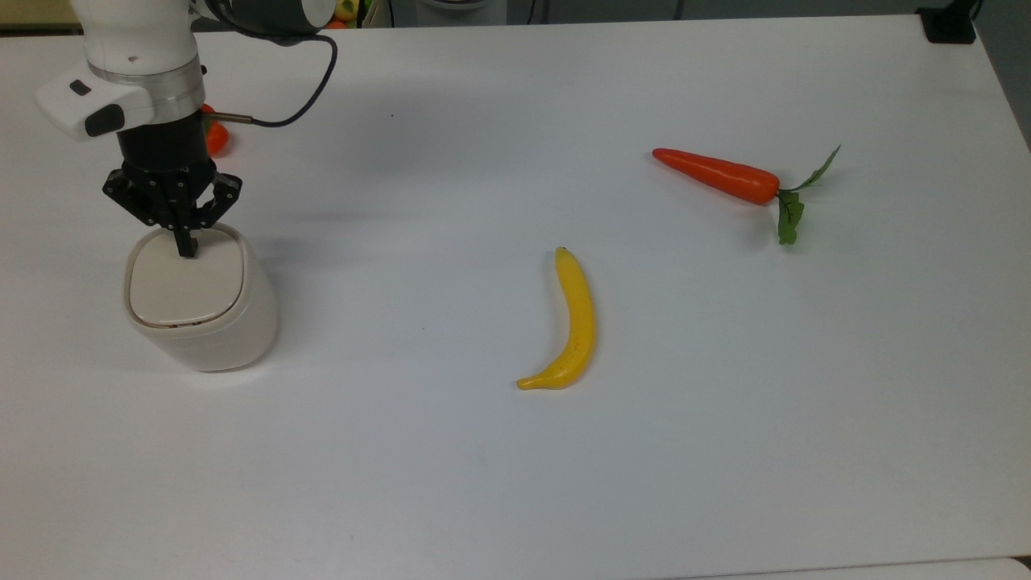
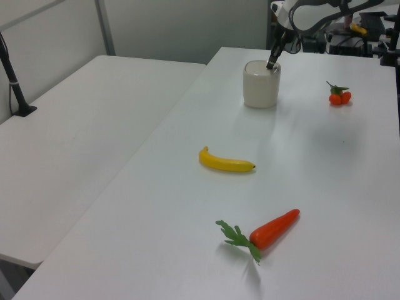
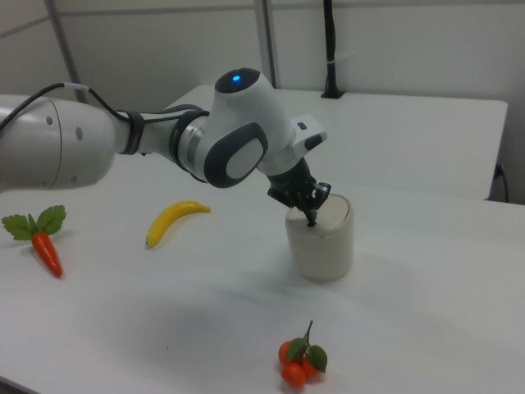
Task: Close garbage bin
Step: 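Push the open flip lid down onto the bin with the gripper, then lift the gripper up and away from the closed bin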
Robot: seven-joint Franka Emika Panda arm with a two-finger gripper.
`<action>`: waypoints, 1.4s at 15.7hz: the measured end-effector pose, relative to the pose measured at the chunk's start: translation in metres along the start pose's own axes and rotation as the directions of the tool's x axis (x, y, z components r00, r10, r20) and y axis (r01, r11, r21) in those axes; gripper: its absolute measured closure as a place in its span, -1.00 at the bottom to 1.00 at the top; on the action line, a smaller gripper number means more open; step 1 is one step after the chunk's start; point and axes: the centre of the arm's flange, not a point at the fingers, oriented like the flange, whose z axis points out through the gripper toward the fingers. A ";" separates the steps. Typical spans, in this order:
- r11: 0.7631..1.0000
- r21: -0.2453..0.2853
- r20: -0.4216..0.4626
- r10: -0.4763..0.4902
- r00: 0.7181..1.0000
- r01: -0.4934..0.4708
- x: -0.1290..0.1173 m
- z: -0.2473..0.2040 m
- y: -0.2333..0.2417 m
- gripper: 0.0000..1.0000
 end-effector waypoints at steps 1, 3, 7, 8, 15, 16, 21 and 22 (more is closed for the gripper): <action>1.000 -0.001 0.000 -0.001 1.000 0.001 0.000 0.000 0.000 0.99; 1.000 -0.001 -0.001 -0.001 1.000 0.001 0.000 -0.001 0.000 0.99; 1.000 0.005 0.010 -0.001 1.000 0.001 0.000 -0.008 0.000 0.99; 1.000 0.009 0.015 -0.001 1.000 0.001 0.000 -0.015 0.000 0.99; 0.998 0.059 0.060 0.008 0.998 -0.011 0.000 -0.098 -0.007 0.81; 0.997 0.070 0.071 0.031 0.997 -0.036 -0.001 -0.107 -0.009 0.62; 0.970 0.085 0.126 0.217 0.968 -0.229 -0.001 -0.141 -0.035 -0.36; 0.961 0.085 0.137 0.250 0.959 -0.262 -0.002 -0.147 -0.039 -0.57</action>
